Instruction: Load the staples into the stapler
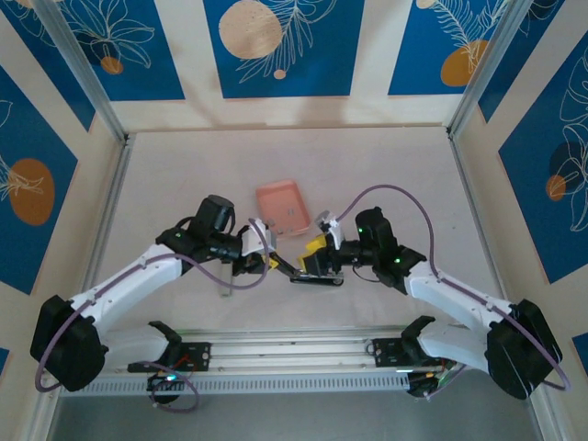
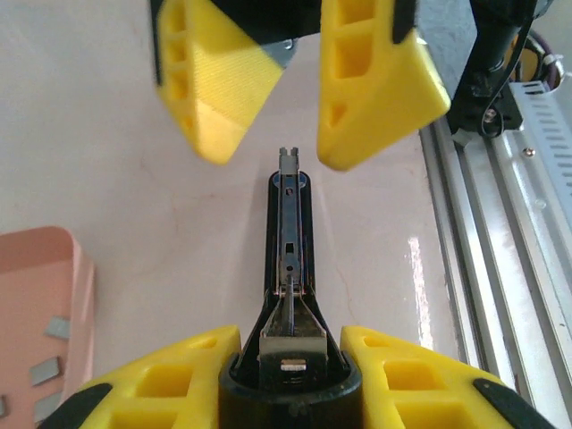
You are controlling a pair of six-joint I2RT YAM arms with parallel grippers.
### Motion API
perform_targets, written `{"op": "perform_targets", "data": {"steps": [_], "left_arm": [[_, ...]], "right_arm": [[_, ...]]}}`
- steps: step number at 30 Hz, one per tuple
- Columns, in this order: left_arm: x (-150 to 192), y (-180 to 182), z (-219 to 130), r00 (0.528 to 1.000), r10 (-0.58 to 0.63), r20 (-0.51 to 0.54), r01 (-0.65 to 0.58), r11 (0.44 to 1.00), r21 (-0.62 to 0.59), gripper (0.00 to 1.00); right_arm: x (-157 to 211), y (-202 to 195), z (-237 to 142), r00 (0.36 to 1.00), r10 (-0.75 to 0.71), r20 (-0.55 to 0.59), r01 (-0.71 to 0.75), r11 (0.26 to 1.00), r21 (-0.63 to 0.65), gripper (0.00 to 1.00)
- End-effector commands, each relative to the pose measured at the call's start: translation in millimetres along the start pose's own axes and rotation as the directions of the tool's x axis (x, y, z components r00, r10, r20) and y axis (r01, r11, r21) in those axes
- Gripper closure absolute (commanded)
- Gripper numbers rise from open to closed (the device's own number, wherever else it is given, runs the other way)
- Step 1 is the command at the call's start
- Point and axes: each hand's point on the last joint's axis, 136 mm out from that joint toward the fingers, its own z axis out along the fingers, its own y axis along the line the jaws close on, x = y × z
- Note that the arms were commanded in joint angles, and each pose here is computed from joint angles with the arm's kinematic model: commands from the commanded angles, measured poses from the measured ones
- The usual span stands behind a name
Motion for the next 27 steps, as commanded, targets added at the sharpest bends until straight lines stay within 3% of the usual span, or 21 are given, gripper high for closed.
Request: {"op": "perform_targets", "data": {"steps": [1,7,14,20,27], "left_arm": [[-3.1,-2.8,-11.1,0.995,0.054,-0.083,-0.053,0.999,0.006,0.8],[5.9,-3.8,-13.8,0.975,0.07,-0.211,-0.065,0.997,0.031,0.8],[10.1,-1.7,-10.8,0.961,0.085,-0.262,-0.083,0.996,0.022,0.8],[13.3,0.1,-8.5,0.953,0.084,-0.293,-0.082,0.996,0.02,0.8],[12.7,4.3,-5.1,0.949,0.078,-0.306,-0.078,0.997,0.012,0.8]], "right_arm": [[39.1,-22.8,-12.6,0.899,0.43,-0.086,-0.414,0.897,0.156,0.42],[67.5,-41.5,-30.4,0.69,0.72,-0.073,-0.704,0.691,0.164,0.52],[81.8,-54.9,-32.6,0.551,0.826,-0.122,-0.816,0.563,0.131,0.55],[90.2,-64.2,-21.2,0.475,0.861,-0.18,-0.856,0.5,0.132,0.59],[90.6,-67.8,-9.7,0.466,0.858,-0.215,-0.858,0.498,0.127,0.63]]}}
